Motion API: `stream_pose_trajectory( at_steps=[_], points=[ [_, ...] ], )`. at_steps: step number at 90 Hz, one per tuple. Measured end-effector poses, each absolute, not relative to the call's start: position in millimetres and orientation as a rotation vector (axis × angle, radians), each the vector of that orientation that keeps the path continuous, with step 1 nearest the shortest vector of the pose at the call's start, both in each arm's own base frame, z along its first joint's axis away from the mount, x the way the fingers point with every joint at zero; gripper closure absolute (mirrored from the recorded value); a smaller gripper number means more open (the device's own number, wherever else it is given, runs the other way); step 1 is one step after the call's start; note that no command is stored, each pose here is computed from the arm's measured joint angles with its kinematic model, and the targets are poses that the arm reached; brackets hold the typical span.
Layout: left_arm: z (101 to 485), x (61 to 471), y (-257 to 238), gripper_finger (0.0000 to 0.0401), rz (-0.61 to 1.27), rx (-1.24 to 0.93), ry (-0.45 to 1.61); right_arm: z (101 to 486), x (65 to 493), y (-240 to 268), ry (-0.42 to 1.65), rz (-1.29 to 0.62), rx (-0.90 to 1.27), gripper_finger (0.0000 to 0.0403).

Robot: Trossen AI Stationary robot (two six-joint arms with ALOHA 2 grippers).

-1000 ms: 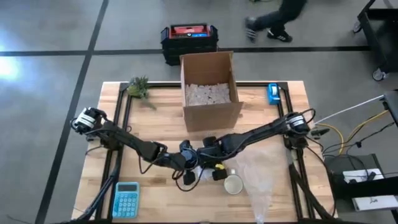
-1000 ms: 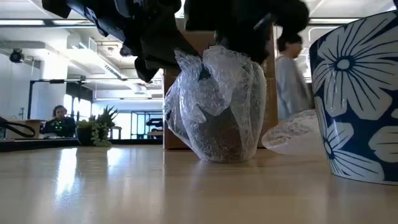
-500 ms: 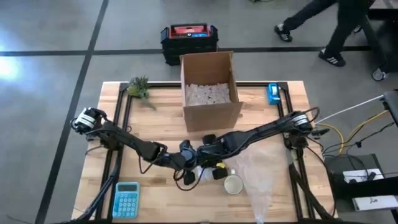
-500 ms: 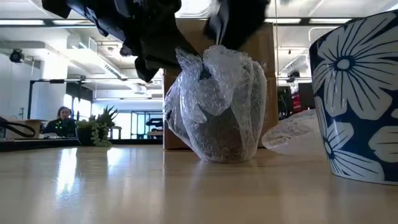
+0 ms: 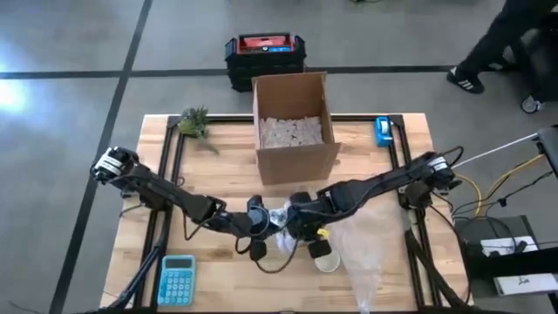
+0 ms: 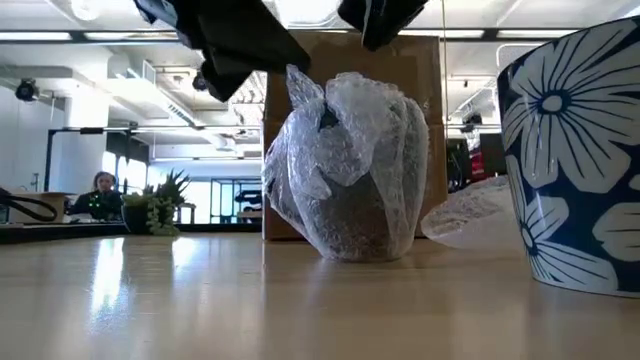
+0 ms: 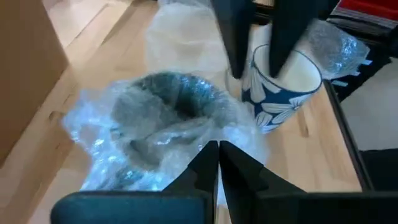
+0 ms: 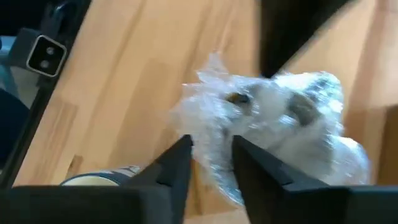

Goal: Wrap mug
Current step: Put the wrapped green mug into the cardboard box

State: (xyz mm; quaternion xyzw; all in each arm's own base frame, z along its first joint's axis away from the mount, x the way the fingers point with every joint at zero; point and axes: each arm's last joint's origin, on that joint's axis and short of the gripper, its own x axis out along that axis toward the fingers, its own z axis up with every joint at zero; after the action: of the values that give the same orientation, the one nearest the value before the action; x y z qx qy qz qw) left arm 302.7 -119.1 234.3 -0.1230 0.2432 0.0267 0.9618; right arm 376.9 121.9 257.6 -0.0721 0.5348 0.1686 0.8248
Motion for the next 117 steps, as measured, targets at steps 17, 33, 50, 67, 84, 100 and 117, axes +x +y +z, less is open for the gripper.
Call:
stream_pose_trajectory(
  at_steps=[17, 33, 50, 67, 84, 100, 117],
  points=[
    [236, 300, -120, 0.0400, 0.052, -0.244, 0.504, 223, 388, 130, 1.198, 0.306, -0.235, 0.0179],
    [234, 300, -121, 0.0400, 0.052, -0.241, 0.509, 192, 395, 129, 1.289, 0.216, -0.261, 0.0139],
    [234, 300, -121, 0.0400, 0.050, -0.242, 0.508, 176, 400, 131, 1.320, 0.230, -0.293, 0.0171],
    [234, 300, -122, 0.0400, 0.049, -0.246, 0.507, 178, 398, 132, 1.323, 0.269, -0.294, 0.0329],
    [235, 300, -122, 0.0400, 0.047, -0.244, 0.507, 203, 391, 133, 1.304, 0.303, -0.300, 0.0373],
    [237, 294, -123, 0.0400, -0.002, -0.242, 0.553, 262, 374, 139, 1.248, 0.334, -0.306, 0.0386],
    [251, 284, -121, 0.0400, -0.019, -0.241, 0.537, 314, 354, 132, 1.174, 0.331, -0.306, 0.0386]
  ],
)
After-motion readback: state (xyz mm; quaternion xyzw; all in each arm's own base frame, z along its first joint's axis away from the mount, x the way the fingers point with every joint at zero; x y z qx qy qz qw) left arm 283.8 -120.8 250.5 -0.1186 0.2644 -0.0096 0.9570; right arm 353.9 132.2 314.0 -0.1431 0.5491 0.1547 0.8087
